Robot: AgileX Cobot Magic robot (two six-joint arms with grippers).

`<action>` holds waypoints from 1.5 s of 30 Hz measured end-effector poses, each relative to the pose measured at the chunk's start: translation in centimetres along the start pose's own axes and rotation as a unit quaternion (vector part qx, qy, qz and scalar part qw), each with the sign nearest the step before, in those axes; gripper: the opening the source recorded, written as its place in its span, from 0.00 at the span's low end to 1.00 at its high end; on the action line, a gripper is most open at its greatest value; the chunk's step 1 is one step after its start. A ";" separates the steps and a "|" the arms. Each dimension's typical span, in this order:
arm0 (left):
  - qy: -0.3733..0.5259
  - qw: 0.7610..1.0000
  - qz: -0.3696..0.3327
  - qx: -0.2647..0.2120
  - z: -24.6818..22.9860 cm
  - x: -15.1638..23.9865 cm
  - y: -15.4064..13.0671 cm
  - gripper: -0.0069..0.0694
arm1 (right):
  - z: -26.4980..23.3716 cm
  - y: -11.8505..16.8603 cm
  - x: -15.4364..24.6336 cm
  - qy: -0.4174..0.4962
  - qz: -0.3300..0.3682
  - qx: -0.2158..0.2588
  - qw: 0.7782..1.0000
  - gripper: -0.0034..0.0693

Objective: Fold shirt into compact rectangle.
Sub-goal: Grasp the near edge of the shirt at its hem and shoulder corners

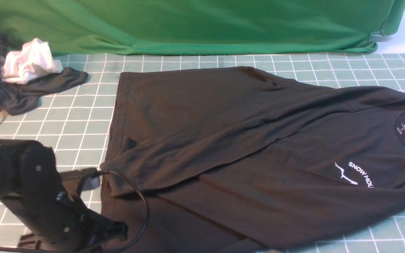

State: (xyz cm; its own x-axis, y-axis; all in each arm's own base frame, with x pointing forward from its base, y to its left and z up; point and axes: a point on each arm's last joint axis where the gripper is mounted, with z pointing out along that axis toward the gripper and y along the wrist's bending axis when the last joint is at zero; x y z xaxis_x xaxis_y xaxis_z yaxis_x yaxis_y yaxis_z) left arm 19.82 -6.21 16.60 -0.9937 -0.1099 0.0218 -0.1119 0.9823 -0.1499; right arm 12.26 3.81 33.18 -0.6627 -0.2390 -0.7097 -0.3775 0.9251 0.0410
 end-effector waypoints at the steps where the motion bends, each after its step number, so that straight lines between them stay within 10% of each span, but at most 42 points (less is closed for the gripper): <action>1: -0.009 1.000 0.003 -0.001 -0.4 0.1 0.0 0.11 | 0.6 0.4 -0.1 0.012 -0.020 -0.016 1.000 0.39; 11: -0.062 0.998 0.019 -0.017 -2.7 0.7 0.6 0.11 | 8.7 6.5 0.3 0.183 -0.201 -0.134 0.953 0.65; 21: -0.074 0.997 0.020 -0.016 -2.7 0.5 0.5 0.11 | 15.4 9.1 2.4 0.270 -0.338 -0.076 0.898 0.79; 45: -0.075 0.997 0.020 -0.016 -2.7 0.5 0.5 0.11 | 20.7 9.2 4.1 0.305 -0.370 -0.035 0.877 0.69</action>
State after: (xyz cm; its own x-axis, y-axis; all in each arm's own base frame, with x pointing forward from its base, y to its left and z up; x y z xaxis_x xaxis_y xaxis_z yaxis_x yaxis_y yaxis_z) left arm 19.27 -5.32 19.18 -0.9872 -0.0903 -0.1312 -0.0752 0.9905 -0.1153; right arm 19.46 17.42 16.12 -0.4343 -0.8993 -0.0520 -0.8747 0.4348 -0.2142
